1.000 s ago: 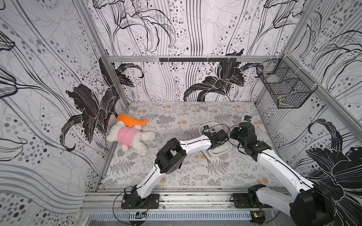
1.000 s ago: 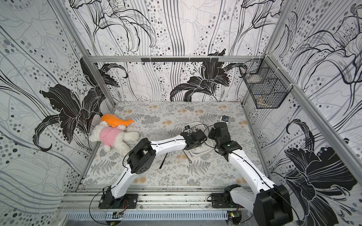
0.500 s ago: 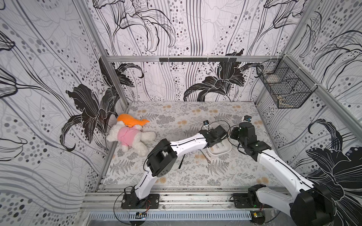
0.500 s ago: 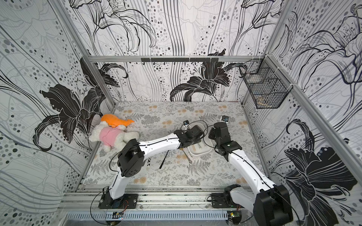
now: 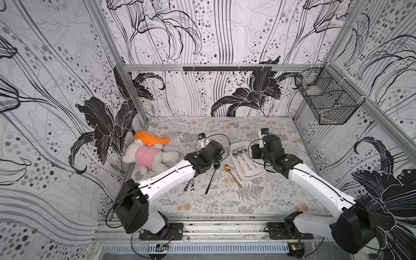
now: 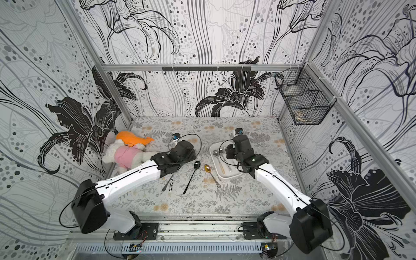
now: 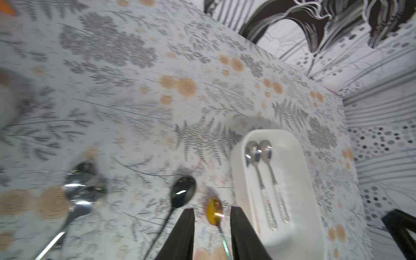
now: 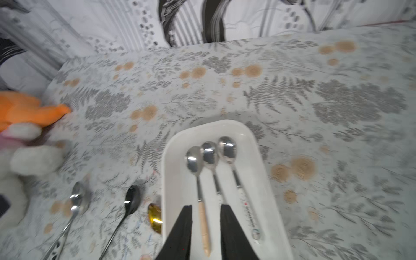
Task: Put the spoon into the storage box
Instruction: Pick up the spoon from the center of the board, then place the spoon in the storage box, then pick up the spoon from the center of the board.
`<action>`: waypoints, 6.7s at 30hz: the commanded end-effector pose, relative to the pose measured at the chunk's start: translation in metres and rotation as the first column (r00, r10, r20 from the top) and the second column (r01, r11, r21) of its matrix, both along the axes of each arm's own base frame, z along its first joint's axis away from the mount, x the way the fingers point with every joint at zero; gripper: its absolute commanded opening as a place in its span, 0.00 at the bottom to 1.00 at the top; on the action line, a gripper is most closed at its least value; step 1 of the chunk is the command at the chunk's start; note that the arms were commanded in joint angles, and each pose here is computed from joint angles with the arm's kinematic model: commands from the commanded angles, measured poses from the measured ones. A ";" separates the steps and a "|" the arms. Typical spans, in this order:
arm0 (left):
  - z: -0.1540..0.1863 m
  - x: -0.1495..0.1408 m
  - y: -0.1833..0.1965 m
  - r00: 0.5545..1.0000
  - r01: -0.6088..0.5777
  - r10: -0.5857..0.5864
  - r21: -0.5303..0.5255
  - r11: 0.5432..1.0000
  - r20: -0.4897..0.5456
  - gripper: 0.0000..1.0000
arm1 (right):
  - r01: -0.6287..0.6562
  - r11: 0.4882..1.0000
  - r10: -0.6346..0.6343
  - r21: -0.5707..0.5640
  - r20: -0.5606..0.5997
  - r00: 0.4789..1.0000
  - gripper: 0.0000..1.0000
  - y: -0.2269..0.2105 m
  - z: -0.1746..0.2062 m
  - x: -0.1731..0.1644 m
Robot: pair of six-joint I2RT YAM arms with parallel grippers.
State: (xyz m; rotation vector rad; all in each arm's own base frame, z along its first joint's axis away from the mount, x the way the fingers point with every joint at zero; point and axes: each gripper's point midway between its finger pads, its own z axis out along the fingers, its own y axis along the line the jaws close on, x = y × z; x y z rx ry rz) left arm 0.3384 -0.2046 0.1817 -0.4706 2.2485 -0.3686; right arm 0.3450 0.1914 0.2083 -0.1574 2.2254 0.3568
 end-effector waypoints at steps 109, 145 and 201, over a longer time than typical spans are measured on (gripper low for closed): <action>-0.069 -0.088 0.068 0.995 0.028 -0.019 0.089 0.996 -0.101 0.44 | -0.163 0.957 0.092 -0.241 -0.279 0.956 0.00 0.063 -0.075 0.000; -0.081 -0.088 0.061 0.991 0.058 -0.047 0.084 0.995 -0.126 0.45 | -0.183 0.916 -0.016 -0.357 -0.489 0.872 0.05 -0.001 -0.172 0.055; -0.158 -0.077 0.088 0.929 0.070 0.033 0.265 0.962 -0.367 0.46 | -0.052 0.982 0.007 -0.184 -0.236 0.972 0.20 -0.006 -0.083 0.036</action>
